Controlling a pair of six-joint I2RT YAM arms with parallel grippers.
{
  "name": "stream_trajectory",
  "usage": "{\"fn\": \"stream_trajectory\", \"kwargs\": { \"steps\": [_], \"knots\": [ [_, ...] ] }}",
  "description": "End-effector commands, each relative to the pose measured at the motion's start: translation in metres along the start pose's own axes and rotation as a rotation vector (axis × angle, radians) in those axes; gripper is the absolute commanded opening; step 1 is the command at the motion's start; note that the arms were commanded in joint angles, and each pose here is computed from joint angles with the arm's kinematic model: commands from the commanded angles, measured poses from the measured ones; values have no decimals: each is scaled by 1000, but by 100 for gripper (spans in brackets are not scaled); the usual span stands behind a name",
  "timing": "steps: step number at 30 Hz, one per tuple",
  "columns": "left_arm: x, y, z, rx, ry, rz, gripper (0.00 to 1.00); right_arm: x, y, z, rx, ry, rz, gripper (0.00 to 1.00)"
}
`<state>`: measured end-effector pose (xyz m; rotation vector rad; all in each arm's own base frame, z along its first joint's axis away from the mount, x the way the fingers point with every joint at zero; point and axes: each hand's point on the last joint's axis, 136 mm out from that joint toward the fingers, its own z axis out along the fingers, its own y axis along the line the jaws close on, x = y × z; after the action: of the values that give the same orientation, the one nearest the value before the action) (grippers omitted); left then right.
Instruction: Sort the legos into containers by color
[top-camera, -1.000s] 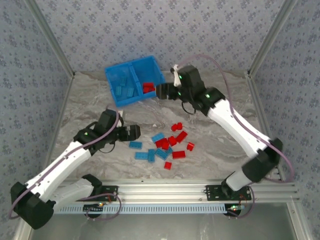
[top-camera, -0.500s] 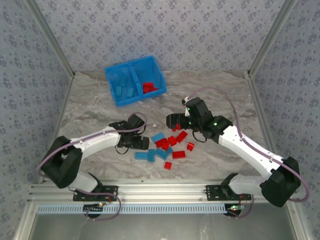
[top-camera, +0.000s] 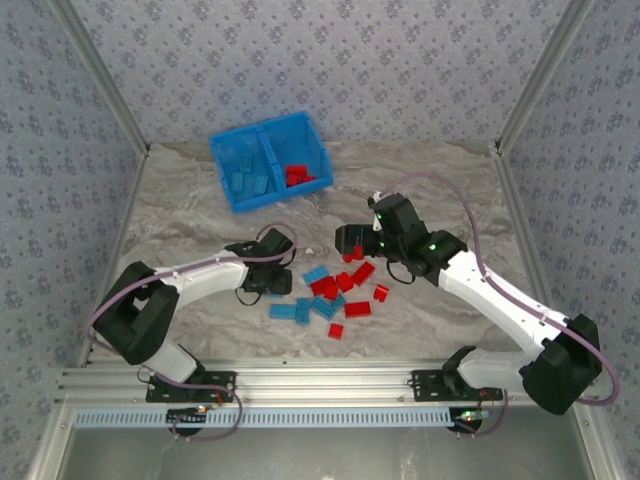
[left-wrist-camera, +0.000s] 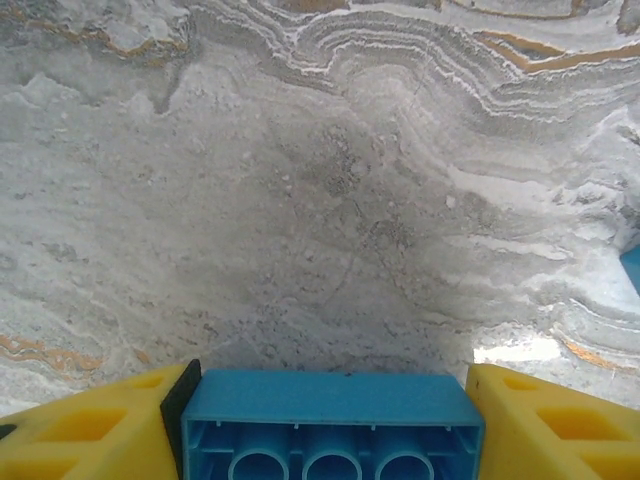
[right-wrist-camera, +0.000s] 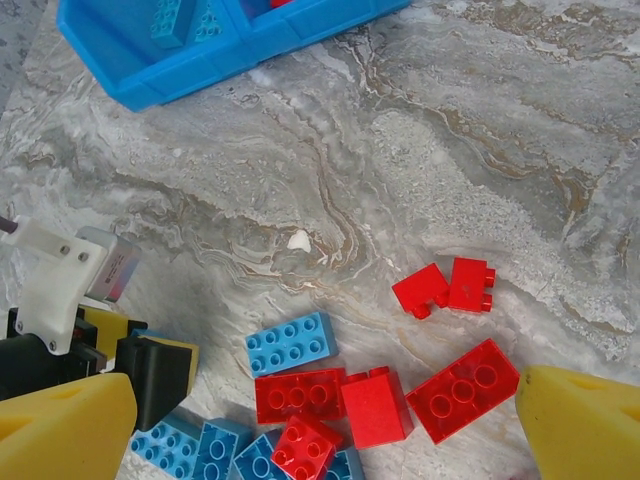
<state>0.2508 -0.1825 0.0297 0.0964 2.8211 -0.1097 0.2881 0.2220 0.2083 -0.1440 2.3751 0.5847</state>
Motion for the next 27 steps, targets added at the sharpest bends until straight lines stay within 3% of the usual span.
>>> {"fn": "stream_trajectory", "kwargs": {
  "steps": [1, 6, 10, 15, 21, 27],
  "knots": [
    [-14, -3, -22, 6, -51, -8, 65, -8, -3, -9, 30, -15, 23, 100],
    [-42, -6, -66, 18, -145, -3, 64, -13, -4, -17, 39, -35, 23, 100],
    [-91, 3, -121, -45, -321, 12, 65, -17, -5, -24, 40, -56, 29, 100],
    [-164, 30, -161, -194, -481, 37, 66, -18, -5, -30, 39, -71, 37, 100],
    [-254, 68, -156, -264, -529, 1, 65, -15, -9, -42, 44, -91, 45, 100],
    [-324, 87, -115, -232, -482, -91, 65, -12, -14, -54, 45, -117, 62, 100]
  ]
}}
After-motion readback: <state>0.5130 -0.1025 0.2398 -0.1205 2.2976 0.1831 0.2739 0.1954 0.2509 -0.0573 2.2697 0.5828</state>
